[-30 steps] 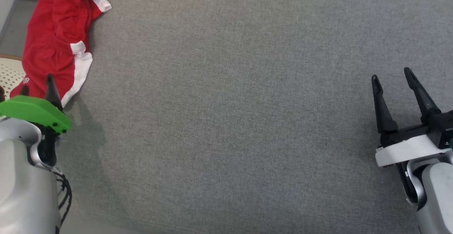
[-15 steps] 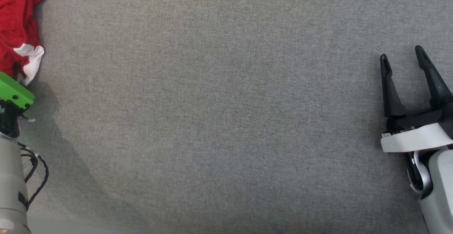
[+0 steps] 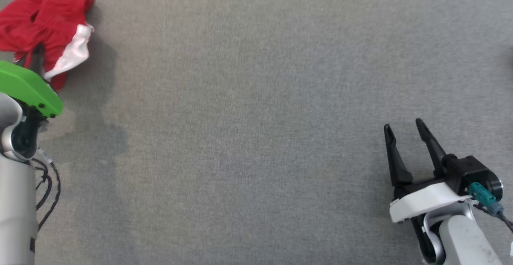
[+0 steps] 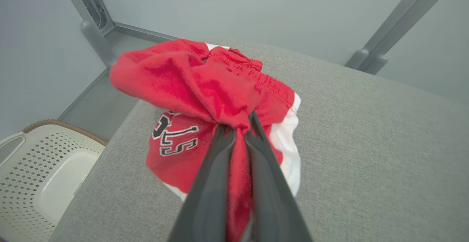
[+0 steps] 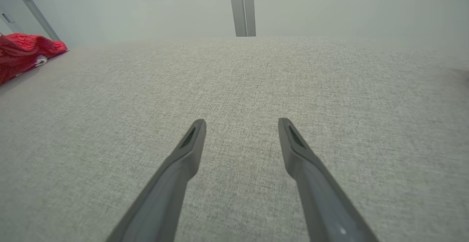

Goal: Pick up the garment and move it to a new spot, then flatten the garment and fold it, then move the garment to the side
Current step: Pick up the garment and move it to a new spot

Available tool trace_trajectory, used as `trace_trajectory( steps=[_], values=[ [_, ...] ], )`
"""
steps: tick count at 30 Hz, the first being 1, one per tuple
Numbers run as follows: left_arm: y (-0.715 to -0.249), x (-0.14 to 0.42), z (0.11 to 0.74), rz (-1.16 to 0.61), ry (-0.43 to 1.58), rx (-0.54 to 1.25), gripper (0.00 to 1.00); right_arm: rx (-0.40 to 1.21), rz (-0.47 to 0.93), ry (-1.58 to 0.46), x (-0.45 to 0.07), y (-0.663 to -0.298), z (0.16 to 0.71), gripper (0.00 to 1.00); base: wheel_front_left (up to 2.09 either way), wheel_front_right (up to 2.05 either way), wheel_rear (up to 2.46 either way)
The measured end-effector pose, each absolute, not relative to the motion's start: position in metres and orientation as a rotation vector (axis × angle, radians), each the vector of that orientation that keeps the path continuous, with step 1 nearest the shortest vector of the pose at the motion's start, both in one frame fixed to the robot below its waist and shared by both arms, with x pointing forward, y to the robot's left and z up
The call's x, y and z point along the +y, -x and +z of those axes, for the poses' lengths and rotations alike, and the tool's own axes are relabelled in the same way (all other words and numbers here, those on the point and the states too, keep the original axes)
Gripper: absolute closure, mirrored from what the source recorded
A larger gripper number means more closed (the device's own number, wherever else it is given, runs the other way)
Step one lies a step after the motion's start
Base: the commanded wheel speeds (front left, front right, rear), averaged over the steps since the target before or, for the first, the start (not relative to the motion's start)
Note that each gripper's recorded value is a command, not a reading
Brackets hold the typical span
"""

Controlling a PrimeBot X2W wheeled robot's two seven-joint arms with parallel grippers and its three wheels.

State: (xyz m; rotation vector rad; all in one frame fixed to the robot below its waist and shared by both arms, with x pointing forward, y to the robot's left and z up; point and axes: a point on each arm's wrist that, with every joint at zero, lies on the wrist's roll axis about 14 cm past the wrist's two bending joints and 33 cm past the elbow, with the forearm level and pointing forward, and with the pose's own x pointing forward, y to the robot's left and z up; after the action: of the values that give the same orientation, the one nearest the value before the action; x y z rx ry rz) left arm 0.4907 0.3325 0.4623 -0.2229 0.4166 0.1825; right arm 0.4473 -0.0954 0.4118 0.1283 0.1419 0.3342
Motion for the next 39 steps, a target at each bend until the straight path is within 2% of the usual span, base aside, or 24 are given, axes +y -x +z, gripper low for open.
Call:
trace_trajectory(
  steps=[4,9,16,19,22,25,28,32,37,38,39],
  values=[
    [-0.488,0.273,0.523,-0.025,0.266,0.303,1.0,0.107,0.302,-0.142,-0.102,-0.432,0.432,0.0,0.0,0.0,0.0],
    [-0.462,0.159,0.594,-0.362,0.44,0.193,1.0,0.057,0.234,-0.141,-0.123,-0.416,0.455,0.0,0.0,0.0,0.0],
    [-0.404,0.022,0.66,-0.787,0.699,0.161,1.0,0.015,0.112,-0.134,-0.163,-0.398,0.471,0.0,0.0,0.0,0.0],
    [-0.392,-0.007,0.672,-0.869,0.816,0.161,1.0,0.005,0.066,-0.129,-0.179,-0.391,0.475,0.0,0.0,0.0,0.0],
    [-0.394,-0.023,0.673,-0.869,1.009,0.183,1.0,0.001,0.03,-0.126,-0.19,-0.385,0.477,0.0,0.0,0.0,0.0],
    [-0.41,-0.036,0.636,-0.771,1.108,0.293,1.0,0.004,0.004,-0.124,-0.198,-0.38,0.476,0.0,0.0,0.0,0.0],
    [-0.426,-0.037,0.568,-0.6,1.084,0.427,1.0,0.01,-0.012,-0.123,-0.202,-0.376,0.474,0.0,0.0,0.0,0.0],
    [-0.422,-0.02,0.468,-0.379,1.015,0.601,1.0,0.02,-0.026,-0.122,-0.206,-0.375,0.471,0.0,0.0,0.0,0.0],
    [-0.412,0.0,0.418,-0.279,0.96,0.651,1.0,0.023,-0.016,-0.119,-0.204,-0.376,0.47,0.0,0.0,0.0,0.0],
    [-0.41,0.001,0.416,-0.278,0.958,0.646,0.84,0.023,-0.013,-0.118,-0.203,-0.377,0.47,0.0,0.0,0.0,0.0],
    [-0.41,0.002,0.415,-0.279,0.951,0.631,0.63,0.023,-0.008,-0.115,-0.202,-0.377,0.47,0.0,0.0,0.0,0.0]
  ],
)
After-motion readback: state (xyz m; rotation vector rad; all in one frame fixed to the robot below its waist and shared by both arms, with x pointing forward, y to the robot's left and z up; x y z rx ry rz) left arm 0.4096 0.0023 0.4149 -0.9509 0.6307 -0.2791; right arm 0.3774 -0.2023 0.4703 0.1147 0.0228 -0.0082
